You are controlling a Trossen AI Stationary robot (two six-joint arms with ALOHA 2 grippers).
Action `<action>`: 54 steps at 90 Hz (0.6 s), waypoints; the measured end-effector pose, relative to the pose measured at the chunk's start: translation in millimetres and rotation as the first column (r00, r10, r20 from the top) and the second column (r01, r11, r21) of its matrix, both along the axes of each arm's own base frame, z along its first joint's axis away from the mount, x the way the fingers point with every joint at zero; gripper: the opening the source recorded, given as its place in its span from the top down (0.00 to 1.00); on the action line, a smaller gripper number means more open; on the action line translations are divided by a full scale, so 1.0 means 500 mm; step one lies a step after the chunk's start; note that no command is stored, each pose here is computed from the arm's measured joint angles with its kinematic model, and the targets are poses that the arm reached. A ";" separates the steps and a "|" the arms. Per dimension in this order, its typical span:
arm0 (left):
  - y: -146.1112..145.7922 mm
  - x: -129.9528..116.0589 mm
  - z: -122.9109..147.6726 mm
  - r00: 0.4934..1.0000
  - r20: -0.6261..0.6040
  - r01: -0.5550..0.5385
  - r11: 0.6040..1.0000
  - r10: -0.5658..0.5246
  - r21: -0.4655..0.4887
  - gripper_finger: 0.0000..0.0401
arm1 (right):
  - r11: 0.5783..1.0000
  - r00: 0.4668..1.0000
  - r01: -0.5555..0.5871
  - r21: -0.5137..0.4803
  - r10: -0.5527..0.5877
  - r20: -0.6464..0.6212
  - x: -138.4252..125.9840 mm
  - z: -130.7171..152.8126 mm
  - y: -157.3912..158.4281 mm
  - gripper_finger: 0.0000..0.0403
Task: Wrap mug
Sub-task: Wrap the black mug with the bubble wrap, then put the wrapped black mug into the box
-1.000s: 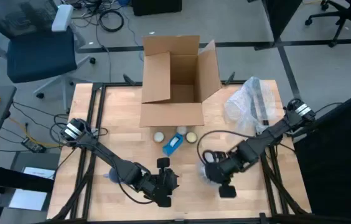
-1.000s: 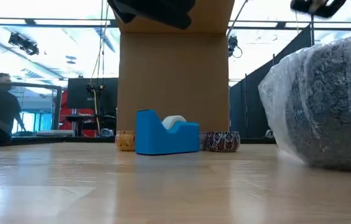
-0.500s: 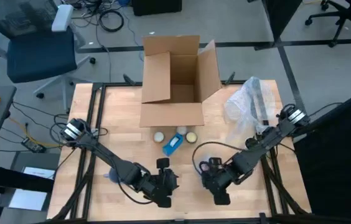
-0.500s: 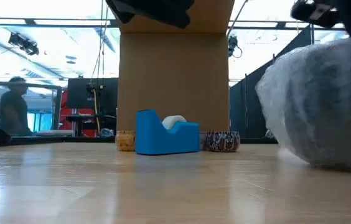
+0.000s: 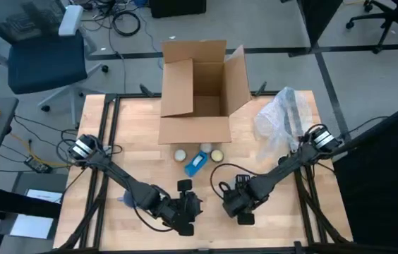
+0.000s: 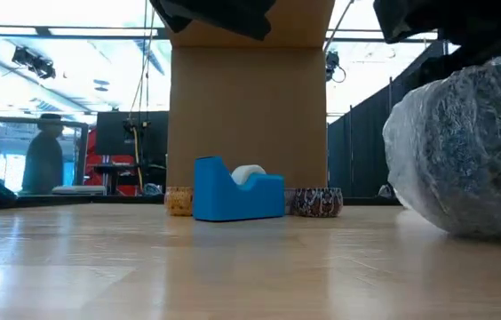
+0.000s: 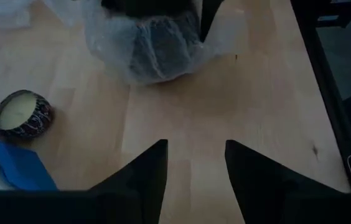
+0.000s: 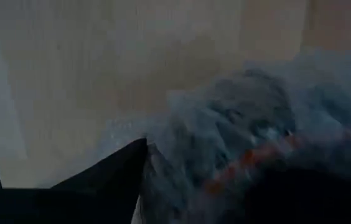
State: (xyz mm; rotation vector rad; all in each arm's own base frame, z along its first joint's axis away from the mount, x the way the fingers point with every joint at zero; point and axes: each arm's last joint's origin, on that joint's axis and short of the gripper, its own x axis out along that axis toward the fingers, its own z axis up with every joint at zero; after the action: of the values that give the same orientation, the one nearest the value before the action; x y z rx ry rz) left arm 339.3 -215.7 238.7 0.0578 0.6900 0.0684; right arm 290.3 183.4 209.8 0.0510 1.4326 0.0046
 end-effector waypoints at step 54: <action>-0.001 0.000 0.000 1.000 0.000 -0.002 1.000 0.002 -0.003 0.63 | 0.995 0.996 0.093 0.038 -0.093 0.000 -0.027 0.003 0.007 0.40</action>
State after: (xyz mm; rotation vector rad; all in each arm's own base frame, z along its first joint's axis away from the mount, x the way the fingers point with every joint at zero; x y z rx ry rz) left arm 339.1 -216.0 238.7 0.0540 0.6897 0.0691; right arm 276.8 187.0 211.3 0.1492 1.4273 -0.0445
